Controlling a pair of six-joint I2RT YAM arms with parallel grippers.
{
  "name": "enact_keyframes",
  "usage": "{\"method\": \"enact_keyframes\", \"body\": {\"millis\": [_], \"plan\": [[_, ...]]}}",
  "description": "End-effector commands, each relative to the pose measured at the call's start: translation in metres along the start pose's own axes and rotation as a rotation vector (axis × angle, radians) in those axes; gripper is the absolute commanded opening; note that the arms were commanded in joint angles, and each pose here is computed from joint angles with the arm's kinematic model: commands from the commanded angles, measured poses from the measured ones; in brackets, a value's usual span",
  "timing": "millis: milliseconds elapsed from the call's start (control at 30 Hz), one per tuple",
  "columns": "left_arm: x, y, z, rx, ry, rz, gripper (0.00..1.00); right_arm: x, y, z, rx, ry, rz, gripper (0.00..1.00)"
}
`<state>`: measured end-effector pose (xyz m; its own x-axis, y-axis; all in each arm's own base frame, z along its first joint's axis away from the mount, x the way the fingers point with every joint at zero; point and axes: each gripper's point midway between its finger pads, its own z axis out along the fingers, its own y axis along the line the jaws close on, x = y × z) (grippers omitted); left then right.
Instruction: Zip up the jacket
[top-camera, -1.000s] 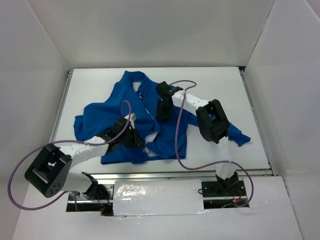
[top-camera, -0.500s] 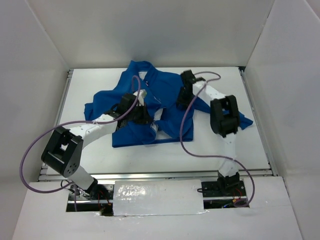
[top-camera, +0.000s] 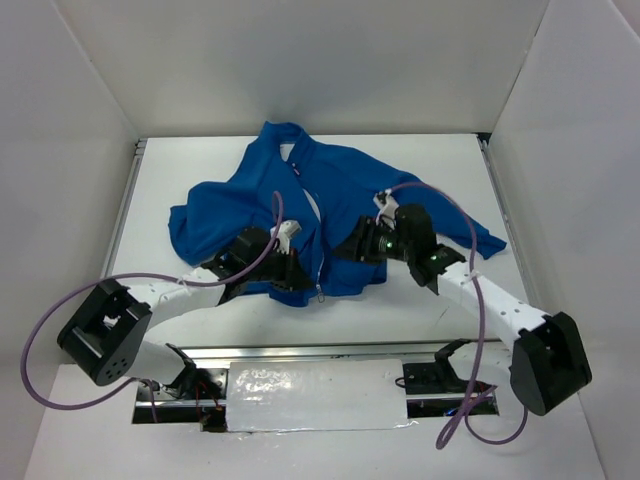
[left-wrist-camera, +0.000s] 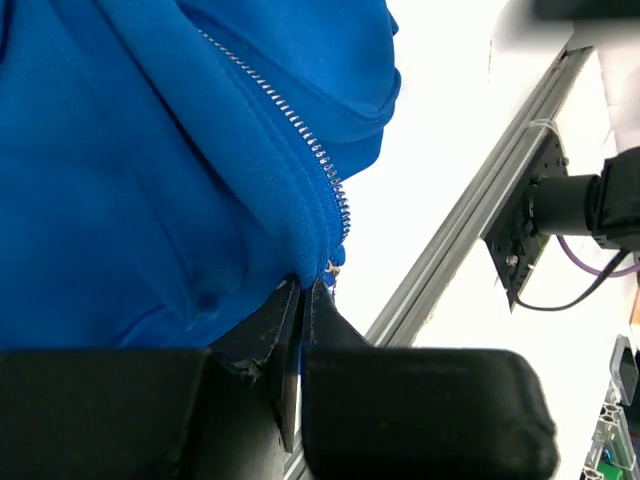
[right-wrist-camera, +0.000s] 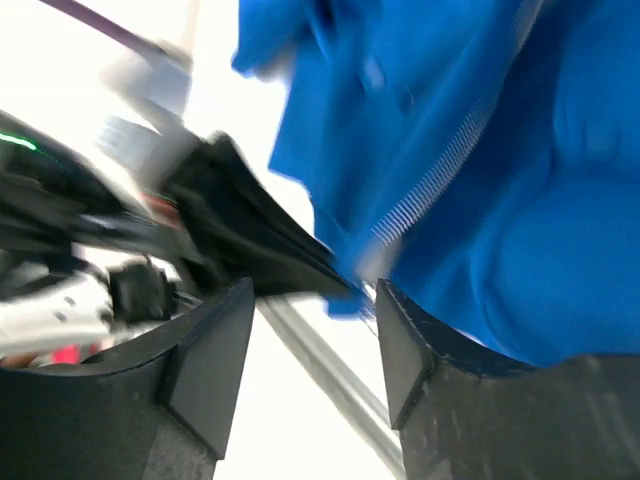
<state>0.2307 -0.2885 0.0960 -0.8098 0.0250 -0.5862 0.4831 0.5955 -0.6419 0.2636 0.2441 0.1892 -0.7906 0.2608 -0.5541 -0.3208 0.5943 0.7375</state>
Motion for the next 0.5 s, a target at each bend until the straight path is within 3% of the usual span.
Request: {"method": "enact_keyframes", "body": {"millis": [0, 200, 467], "plan": [[-0.010, -0.023, -0.005, 0.106, -0.064, 0.017, 0.00, 0.045, -0.013, 0.007, -0.070, 0.097, 0.084, 0.56], [0.003, 0.001, 0.004, 0.011, -0.035, -0.057, 0.00, 0.069, -0.030, 0.011, -0.088, 0.110, 0.074, 0.54], [0.016, 0.008, 0.012, 0.029, -0.017, -0.085, 0.00, 0.093, -0.043, 0.029, -0.078, 0.158, 0.059, 0.52]]}}
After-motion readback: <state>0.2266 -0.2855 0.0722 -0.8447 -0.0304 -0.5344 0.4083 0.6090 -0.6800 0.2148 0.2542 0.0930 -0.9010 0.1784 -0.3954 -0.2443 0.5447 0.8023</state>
